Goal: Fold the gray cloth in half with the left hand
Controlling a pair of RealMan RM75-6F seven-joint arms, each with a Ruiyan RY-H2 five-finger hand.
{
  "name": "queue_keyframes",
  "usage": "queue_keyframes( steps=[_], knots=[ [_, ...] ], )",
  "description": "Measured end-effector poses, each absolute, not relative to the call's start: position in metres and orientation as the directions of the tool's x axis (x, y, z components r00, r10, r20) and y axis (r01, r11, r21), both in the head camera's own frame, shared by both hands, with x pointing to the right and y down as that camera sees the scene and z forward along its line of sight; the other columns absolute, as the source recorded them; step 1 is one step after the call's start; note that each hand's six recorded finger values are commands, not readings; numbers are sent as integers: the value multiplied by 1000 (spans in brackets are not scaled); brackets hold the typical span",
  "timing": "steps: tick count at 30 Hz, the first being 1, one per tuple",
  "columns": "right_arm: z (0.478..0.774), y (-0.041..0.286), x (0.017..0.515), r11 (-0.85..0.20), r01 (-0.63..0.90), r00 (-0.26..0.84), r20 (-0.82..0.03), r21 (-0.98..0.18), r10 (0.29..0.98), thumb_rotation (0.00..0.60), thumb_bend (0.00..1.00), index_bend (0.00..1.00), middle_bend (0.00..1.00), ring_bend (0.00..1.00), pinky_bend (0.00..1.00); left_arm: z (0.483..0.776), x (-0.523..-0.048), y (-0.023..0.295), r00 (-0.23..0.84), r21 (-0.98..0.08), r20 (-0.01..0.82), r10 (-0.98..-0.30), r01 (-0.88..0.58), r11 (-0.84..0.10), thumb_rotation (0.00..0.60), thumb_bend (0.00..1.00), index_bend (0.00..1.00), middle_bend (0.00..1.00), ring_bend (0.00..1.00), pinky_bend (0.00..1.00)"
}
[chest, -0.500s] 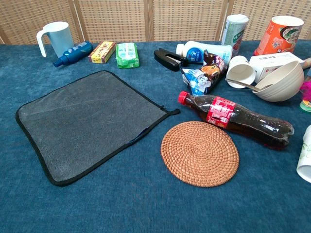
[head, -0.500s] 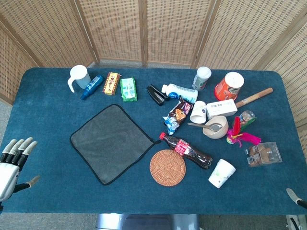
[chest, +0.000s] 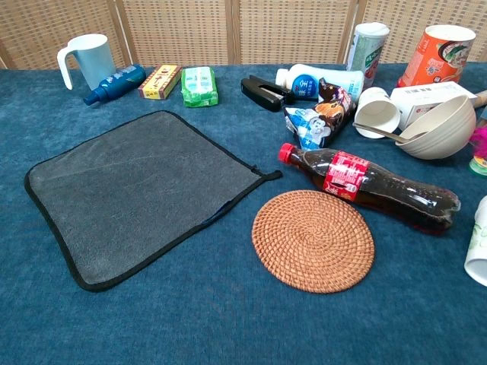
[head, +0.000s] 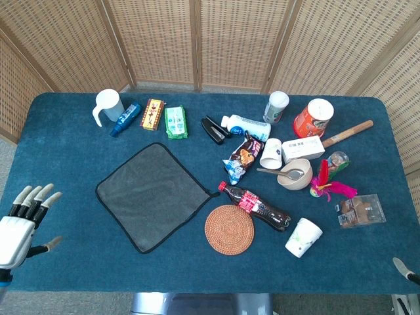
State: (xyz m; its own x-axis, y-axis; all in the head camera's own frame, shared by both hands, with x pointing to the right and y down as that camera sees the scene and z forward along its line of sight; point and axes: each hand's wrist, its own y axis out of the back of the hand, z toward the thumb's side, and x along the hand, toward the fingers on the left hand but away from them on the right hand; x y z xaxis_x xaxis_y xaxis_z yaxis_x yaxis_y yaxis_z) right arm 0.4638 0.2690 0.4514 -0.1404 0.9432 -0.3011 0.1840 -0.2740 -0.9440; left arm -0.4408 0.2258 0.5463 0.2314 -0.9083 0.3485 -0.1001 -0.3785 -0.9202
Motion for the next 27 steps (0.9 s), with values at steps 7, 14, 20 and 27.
queue_keyframes(
  steps=[7,14,20,27],
  knots=[
    [453,267,465,-273,179,-145,-300,-945,943,600,10,0,0,0,0,568,-421,189,271,-901,392,-879,-77,-426,600,138,188,0,0,18],
    [453,263,476,-246,135,-192,-269,-960,944,600,0,0,0,0,0,602,-371,139,366,-872,454,-813,-5,-489,600,138,203,0,0,2],
    [461,260,482,-272,98,-205,-287,-957,936,600,0,0,0,0,0,634,-319,98,431,-869,472,-769,78,-489,600,139,200,0,0,15],
    [471,258,485,-311,88,-213,-323,-946,922,600,0,0,0,0,0,656,-289,78,449,-860,495,-744,130,-493,600,139,204,0,0,17]
  ],
)
